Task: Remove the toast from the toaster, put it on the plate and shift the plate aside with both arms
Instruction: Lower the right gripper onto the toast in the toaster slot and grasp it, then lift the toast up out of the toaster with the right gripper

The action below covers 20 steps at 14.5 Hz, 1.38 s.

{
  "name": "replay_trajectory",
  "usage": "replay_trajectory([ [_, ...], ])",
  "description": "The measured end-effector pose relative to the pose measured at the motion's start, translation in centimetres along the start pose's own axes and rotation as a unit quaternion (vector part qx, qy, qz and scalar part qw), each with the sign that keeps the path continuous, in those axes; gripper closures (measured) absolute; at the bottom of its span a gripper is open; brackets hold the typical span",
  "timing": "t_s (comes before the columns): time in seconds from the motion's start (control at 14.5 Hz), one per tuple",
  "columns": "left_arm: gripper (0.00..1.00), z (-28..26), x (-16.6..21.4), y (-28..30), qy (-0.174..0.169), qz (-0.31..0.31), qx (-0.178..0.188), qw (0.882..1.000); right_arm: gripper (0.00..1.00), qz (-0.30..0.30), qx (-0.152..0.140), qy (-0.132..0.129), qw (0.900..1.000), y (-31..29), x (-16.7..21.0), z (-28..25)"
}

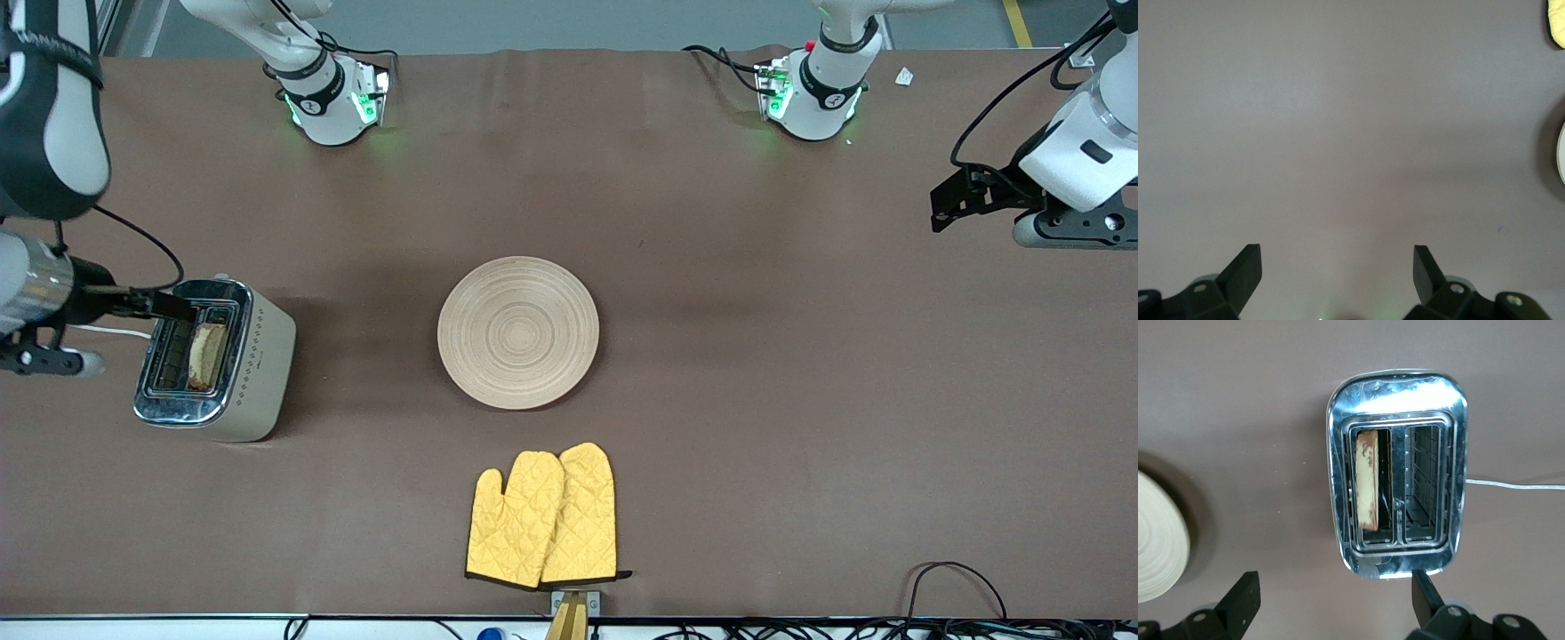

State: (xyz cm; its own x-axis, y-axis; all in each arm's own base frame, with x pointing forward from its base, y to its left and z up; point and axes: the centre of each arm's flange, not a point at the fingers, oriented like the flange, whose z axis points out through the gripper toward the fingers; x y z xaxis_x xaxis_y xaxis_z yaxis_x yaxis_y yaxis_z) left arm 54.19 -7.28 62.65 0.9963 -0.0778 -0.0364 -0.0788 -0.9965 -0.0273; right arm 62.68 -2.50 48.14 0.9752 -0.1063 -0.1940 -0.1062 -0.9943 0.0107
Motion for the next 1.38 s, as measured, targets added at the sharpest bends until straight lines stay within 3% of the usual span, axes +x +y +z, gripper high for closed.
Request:
replay_trajectory([
  [0.28,0.00,0.0,0.0,0.0,0.000,0.000,0.000,1.000,0.00,0.005,-0.006,-0.040,0.999,0.3,2.8,6.1],
  [0.48,0.00,0.0,0.0,-0.1,0.000,-0.001,0.000,1.000,0.04,0.011,-0.008,-0.050,0.999,0.9,3.9,8.5],
  [0.69,0.00,0.0,0.0,-0.1,0.000,-0.001,0.000,1.000,0.34,0.018,-0.007,-0.053,0.998,2.0,4.4,9.5],
  [0.76,0.00,0.0,0.0,-0.1,0.000,-0.001,0.000,1.000,0.34,0.018,-0.007,-0.054,0.998,2.2,4.4,9.6],
  [0.83,0.00,0.0,0.0,-0.1,0.000,-0.001,0.000,1.000,0.41,0.018,-0.007,-0.054,0.998,2.2,4.4,9.7],
  [0.97,0.00,0.0,0.0,-0.1,0.000,-0.001,0.000,1.000,0.64,0.018,-0.007,-0.053,0.998,2.2,4.4,9.6],
  [1.11,0.00,0.0,0.0,-0.1,0.000,-0.001,0.000,1.000,0.69,0.017,-0.006,-0.053,0.998,2.2,4.4,9.6],
  [1.24,0.00,0.0,0.0,-0.1,0.000,-0.001,0.000,1.000,0.86,0.016,-0.006,-0.051,0.999,2.1,4.5,9.4],
  [1.38,0.00,0.0,0.0,-0.1,0.000,-0.001,0.000,1.000,0.89,0.014,-0.006,-0.044,0.999,1.9,4.6,8.7],
])
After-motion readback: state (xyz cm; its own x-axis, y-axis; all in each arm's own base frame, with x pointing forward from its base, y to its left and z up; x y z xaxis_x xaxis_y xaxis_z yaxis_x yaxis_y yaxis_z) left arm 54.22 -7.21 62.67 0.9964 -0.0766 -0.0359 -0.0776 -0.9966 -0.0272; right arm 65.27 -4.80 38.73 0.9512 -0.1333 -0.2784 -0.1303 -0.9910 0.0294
